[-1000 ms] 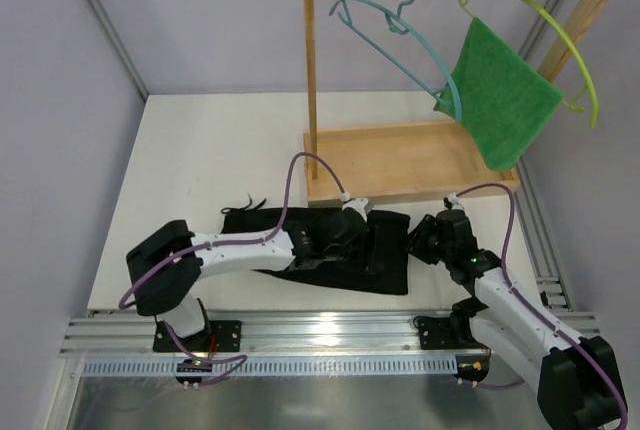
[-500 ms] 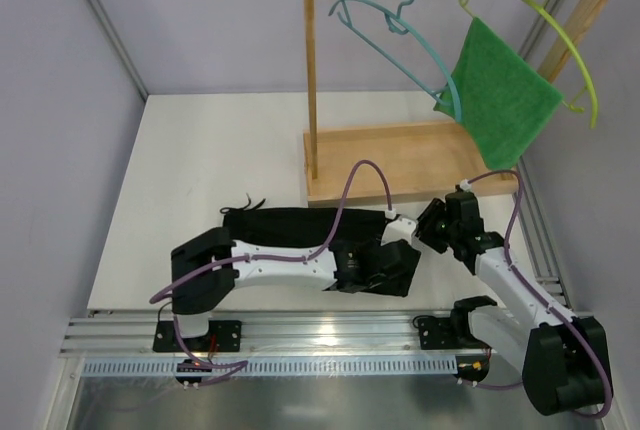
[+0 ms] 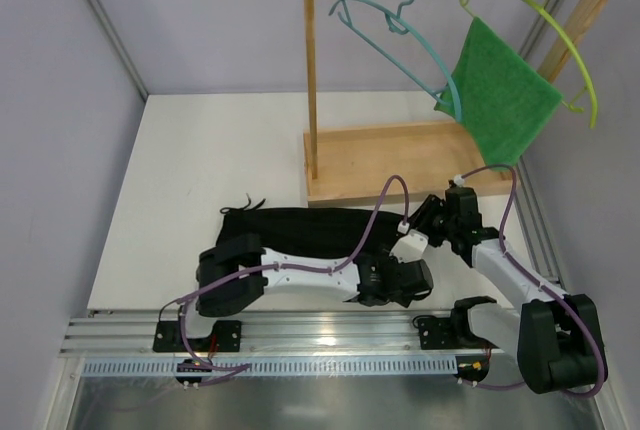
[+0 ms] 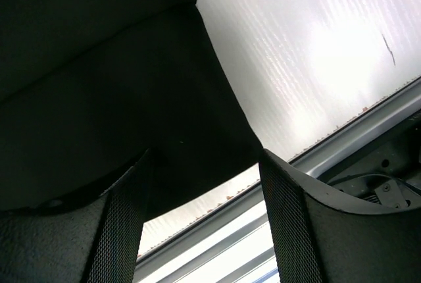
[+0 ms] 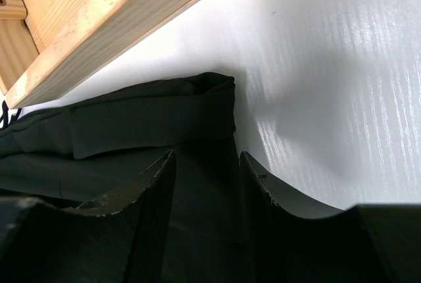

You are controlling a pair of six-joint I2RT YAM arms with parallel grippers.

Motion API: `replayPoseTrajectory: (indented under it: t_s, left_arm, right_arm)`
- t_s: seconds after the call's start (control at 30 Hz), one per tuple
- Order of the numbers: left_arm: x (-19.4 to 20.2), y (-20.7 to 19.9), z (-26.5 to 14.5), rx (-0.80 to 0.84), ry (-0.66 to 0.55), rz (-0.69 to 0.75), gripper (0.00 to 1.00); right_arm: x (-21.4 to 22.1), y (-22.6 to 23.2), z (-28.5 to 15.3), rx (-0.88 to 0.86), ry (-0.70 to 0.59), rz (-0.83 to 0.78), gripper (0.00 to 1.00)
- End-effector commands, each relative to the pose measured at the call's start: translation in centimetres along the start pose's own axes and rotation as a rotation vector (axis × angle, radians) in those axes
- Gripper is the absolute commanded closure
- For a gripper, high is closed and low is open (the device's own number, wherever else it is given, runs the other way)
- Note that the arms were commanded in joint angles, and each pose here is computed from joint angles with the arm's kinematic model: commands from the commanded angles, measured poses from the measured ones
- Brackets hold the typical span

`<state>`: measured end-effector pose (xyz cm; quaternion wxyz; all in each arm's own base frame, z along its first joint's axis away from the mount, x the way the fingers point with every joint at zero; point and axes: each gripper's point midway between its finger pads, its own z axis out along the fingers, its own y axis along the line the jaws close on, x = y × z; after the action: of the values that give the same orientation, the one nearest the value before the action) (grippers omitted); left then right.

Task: Place the trousers on the hanger
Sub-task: Fold the trousers

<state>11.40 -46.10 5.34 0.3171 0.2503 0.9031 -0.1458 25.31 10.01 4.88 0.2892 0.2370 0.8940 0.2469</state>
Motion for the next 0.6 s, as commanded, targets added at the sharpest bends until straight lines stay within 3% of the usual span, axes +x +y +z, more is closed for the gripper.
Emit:
replayPoseTrajectory:
  t_s: [0.0, 0.17, 0.23, 0.33, 0.37, 0.47, 0.57]
  left_arm:
    - [-1.1, -0.4, -0.2, -0.028, -0.045, 0.006, 0.34]
    - [-0.4, -0.6, 1.1, -0.051, -0.022, 0.012, 0.34]
    - [0.1, -0.5, 1.7, -0.070, -0.001, 0.020, 0.40]
    - [0.8, -0.4, 2.3, -0.099, 0.029, 0.024, 0.61]
    - [1.0, -0.4, 2.2, -0.101, 0.030, 0.022, 0.75]
    - [1.3, 0.4, 1.5, -0.118, 0.033, 0.000, 0.99]
    - [1.5, 1.0, 0.9, -0.117, 0.029, -0.024, 1.00]
  right_arm:
    - [-1.1, 1.3, -0.2, -0.064, -0.042, -0.037, 0.53]
    - [-0.9, 1.0, 0.1, -0.060, -0.039, -0.039, 0.53]
    - [-0.7, 0.8, 0.3, -0.057, -0.031, -0.034, 0.54]
    - [-0.6, 0.7, 0.4, -0.057, -0.028, -0.031, 0.56]
    - [-0.6, 0.6, 0.5, -0.055, -0.028, -0.033, 0.57]
    - [-0.5, 0.0, 0.8, -0.029, -0.030, -0.026, 0.60]
    - [-0.1, -0.4, 1.2, -0.030, -0.026, -0.021, 0.62]
